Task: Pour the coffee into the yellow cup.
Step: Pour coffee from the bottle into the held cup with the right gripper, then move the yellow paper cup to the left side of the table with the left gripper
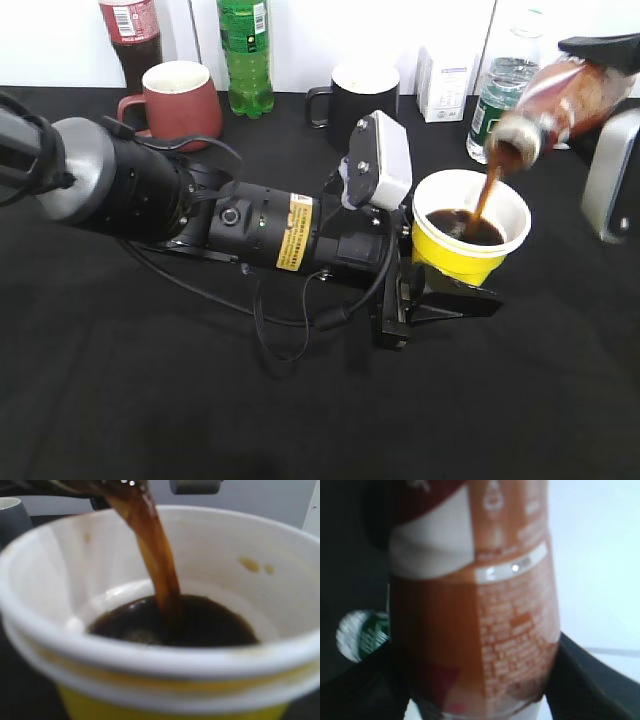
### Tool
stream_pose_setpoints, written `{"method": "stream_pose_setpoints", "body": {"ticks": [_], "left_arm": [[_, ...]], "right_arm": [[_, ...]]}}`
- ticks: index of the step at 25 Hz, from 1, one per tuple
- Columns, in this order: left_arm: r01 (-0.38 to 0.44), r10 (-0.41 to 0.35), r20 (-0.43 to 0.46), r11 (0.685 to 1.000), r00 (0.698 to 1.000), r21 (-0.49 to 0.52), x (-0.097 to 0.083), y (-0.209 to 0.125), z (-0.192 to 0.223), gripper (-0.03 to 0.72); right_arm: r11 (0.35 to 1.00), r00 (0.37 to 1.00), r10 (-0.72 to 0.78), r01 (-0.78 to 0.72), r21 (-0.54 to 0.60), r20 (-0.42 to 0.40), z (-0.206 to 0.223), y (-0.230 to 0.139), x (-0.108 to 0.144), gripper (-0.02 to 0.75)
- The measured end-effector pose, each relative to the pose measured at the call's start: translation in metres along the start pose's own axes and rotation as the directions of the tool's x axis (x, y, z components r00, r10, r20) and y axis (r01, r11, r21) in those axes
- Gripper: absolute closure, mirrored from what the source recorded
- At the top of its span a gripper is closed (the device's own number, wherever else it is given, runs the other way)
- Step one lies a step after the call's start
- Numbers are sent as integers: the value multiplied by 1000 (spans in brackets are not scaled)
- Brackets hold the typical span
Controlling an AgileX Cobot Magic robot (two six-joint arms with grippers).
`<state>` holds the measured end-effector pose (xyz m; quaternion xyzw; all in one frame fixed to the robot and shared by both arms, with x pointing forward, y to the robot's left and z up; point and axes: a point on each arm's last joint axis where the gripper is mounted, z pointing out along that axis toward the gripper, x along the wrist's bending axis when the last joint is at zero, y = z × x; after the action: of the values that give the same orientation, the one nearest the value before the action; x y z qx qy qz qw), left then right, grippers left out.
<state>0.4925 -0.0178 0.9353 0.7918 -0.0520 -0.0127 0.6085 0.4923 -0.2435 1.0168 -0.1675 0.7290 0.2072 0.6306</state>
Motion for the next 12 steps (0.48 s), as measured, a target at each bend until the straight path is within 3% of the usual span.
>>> {"method": "stream_pose_setpoints", "body": {"ticks": [4, 6, 7, 10, 11, 12], "left_arm": [[18, -19, -21, 1000, 1000, -16, 2, 1, 0, 254], [54, -57, -66, 997, 996, -47, 7, 3, -2, 254], [72, -78, -92, 995, 993, -64, 11, 4, -4, 254], [93, -104, -158, 993, 982, -76, 28, 0, -20, 255], [99, -112, -184, 992, 977, -77, 35, -3, -28, 255], [104, -119, -214, 992, 970, -77, 43, -5, -37, 255]], "right_arm": [[942, 942, 335, -336, -27, -36, 0, 3, 2, 195], [867, 867, 495, -497, -36, -53, 0, 5, 3, 195], [794, 795, 604, -606, -36, -57, 0, 6, 2, 195], [466, 466, 882, -884, -14, -68, 0, 6, 2, 195], [386, 386, 920, -922, -11, -70, 0, 6, 2, 195], [358, 357, 931, -934, -10, -71, 0, 6, 2, 195]]}}
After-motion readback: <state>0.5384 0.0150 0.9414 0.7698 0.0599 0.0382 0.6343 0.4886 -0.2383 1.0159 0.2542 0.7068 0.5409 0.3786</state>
